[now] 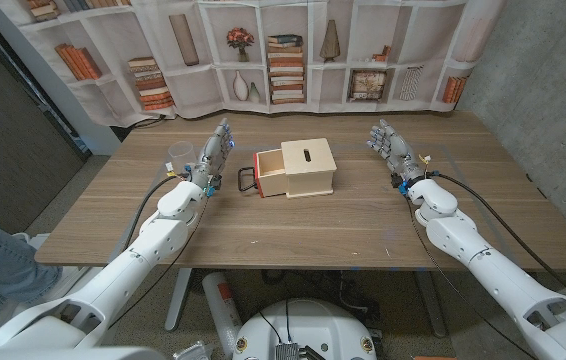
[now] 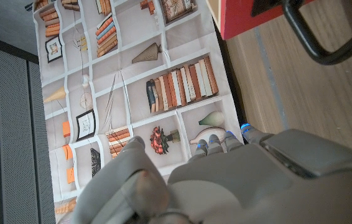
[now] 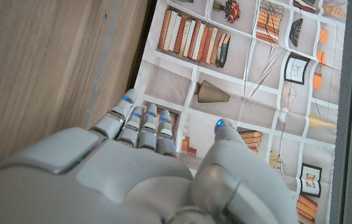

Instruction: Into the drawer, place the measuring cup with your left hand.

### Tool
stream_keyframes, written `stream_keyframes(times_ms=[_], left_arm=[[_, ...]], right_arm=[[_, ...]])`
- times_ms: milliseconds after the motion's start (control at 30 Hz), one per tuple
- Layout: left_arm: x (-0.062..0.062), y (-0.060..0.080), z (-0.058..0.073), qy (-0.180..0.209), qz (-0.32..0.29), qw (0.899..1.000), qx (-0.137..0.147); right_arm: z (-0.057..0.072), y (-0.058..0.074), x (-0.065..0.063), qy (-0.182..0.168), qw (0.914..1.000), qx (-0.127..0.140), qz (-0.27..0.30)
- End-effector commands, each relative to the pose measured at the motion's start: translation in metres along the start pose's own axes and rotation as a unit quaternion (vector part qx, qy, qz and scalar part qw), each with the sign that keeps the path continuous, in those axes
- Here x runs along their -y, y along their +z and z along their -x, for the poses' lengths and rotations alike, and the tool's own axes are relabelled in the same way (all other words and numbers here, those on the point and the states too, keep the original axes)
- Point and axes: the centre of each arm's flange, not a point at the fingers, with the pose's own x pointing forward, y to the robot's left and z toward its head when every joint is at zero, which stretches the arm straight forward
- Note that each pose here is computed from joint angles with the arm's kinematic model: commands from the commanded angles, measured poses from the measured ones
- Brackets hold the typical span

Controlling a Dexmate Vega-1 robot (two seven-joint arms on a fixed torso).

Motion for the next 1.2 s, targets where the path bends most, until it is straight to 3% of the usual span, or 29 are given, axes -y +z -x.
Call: stream_keyframes(times_ms=[33,400,1200], left_arm=[[0.004,0.007,-0.002,-0.006,0.006,1.000,0.004],[0.005,0.008,-0.003,-0.010,0.007,1.000,-0.004],[-0.004,0.026,0.014,0.005,-0.016,1.000,0.019]], right_arm=[[0.003,-0.003,-0.001,-0.002,1.0000,0.003,-0.009],[0.007,-0.002,-0.003,-0.011,0.9998,0.009,-0.014],[0.009,-0.004,-0.004,-0.007,0.9999,0.008,-0.008]])
